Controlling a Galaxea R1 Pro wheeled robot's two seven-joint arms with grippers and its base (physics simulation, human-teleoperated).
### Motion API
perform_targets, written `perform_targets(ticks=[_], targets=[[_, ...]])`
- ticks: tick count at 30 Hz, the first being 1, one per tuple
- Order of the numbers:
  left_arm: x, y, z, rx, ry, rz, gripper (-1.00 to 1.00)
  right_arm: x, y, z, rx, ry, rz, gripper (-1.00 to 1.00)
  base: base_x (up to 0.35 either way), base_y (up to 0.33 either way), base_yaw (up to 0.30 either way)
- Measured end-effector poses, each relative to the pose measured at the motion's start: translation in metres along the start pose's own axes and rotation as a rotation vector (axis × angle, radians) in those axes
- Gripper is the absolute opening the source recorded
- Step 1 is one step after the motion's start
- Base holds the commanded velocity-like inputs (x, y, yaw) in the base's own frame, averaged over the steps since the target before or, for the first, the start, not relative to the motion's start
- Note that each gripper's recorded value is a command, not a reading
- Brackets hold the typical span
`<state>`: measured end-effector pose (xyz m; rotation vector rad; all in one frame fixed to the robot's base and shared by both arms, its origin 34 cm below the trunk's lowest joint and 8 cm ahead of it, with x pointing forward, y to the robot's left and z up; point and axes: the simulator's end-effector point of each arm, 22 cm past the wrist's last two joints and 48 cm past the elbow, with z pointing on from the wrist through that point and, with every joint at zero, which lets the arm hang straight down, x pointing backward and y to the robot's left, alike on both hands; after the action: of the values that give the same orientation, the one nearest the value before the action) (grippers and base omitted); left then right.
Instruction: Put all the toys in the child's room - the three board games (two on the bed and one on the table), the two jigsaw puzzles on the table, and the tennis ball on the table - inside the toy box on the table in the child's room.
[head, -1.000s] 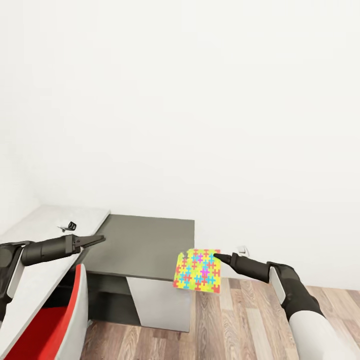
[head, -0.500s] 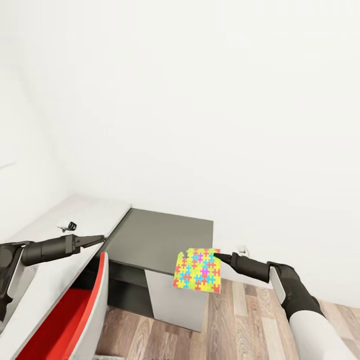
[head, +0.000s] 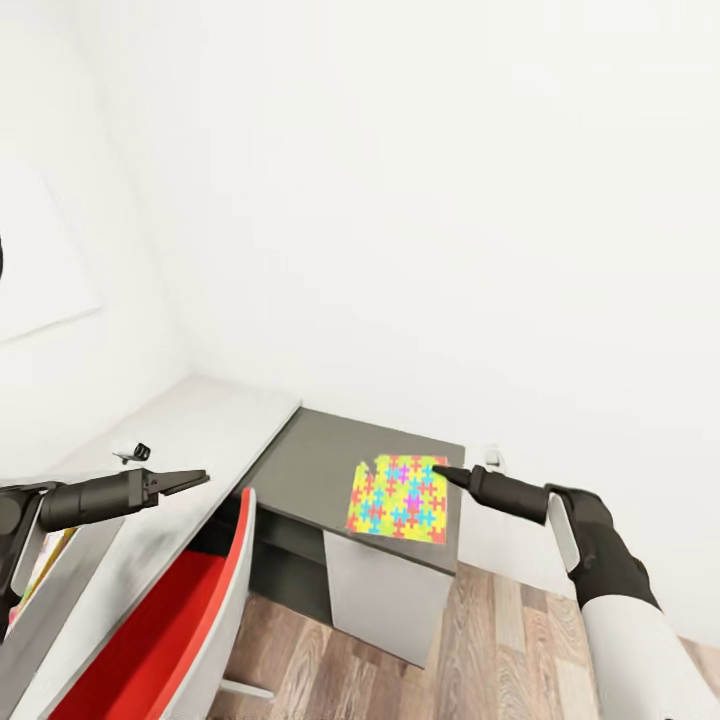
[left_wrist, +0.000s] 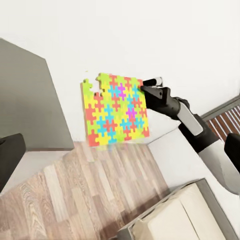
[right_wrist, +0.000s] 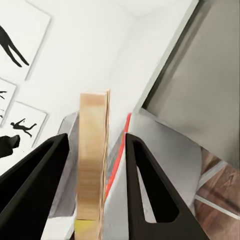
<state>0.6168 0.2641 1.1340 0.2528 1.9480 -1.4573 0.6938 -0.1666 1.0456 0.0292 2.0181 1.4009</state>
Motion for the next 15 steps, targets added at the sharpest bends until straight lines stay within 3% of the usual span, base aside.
perform_targets(ticks=[7, 15], targets=[[0.002, 0.004, 0.001, -0.002, 0.003, -0.007, 1.00, -0.039, 0.029, 0.011, -0.036, -0.016, -0.039, -1.00, 0.000, 0.000, 0.239], [0.004, 0.008, 0.002, -0.005, 0.006, -0.016, 1.00, -0.036, 0.031, 0.021, -0.048, -0.009, -0.031, -1.00, 0.000, 0.000, 0.238]])
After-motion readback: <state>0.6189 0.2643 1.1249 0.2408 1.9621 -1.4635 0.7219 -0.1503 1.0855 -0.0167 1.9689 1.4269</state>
